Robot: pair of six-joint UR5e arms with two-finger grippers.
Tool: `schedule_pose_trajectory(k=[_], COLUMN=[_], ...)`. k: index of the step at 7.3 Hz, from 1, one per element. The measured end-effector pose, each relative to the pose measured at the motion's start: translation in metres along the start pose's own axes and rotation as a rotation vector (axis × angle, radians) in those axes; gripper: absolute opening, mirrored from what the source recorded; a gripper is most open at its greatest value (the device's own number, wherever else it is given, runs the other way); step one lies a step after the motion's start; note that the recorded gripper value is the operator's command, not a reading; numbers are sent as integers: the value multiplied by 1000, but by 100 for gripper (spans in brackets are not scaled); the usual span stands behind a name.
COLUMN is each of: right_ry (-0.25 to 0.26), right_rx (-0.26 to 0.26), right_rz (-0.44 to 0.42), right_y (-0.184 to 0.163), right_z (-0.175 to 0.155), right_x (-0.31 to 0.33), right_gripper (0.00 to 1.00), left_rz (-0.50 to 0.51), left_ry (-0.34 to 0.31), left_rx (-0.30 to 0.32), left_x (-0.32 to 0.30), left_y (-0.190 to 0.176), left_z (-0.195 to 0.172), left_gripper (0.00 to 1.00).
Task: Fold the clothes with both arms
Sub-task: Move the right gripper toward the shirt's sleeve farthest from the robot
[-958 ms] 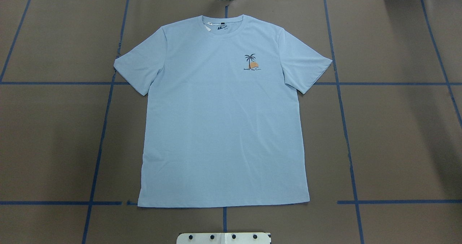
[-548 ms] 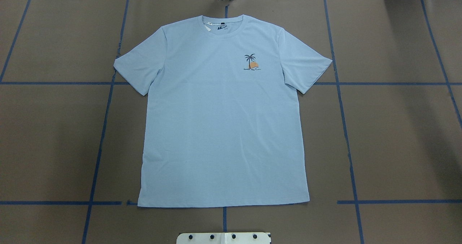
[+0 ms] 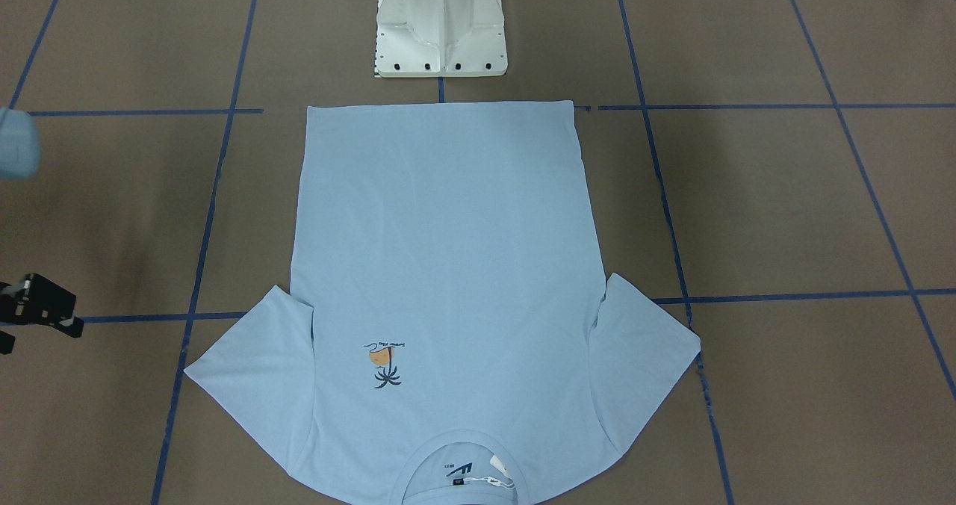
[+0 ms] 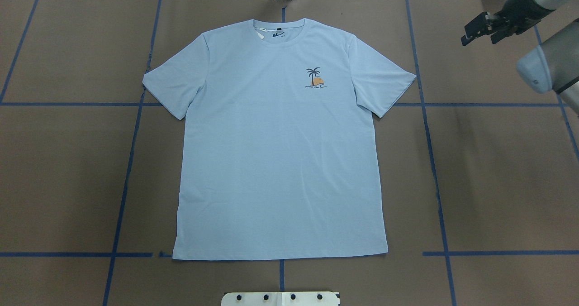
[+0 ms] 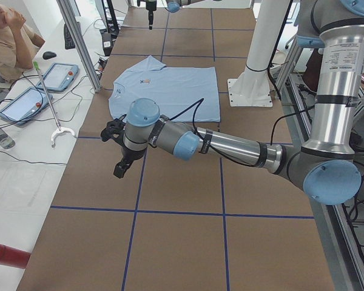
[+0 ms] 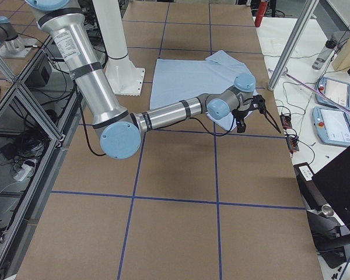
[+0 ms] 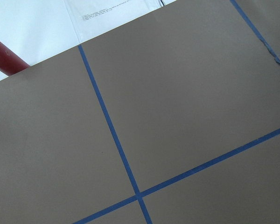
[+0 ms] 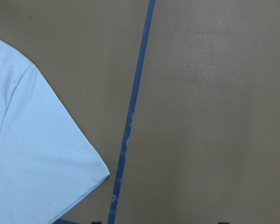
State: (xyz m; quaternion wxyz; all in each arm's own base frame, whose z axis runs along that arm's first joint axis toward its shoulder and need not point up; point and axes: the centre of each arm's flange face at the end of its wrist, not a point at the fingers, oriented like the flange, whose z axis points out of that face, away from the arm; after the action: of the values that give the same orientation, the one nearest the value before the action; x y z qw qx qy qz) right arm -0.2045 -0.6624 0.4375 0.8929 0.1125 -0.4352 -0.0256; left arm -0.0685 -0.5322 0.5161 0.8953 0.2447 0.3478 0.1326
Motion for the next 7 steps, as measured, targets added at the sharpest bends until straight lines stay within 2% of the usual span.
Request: schedule_pose_trajectory(k=[2,3,7], right_ry=[6,17,47], right_rx=[60,75,104], right_rz=[41,46,45], right_y=[7,15,29], right_z=[59,79,132], right_x=[-34,-48,-76], right_gripper=[72,68,60], left_rz=[3,4,7], left_ry=[0,0,0], left_rx=[3,4,7], left_x=[0,0,1], left_y=[-4,-5,-7], left_z=[0,0,-2], left_gripper=[100,100,100])
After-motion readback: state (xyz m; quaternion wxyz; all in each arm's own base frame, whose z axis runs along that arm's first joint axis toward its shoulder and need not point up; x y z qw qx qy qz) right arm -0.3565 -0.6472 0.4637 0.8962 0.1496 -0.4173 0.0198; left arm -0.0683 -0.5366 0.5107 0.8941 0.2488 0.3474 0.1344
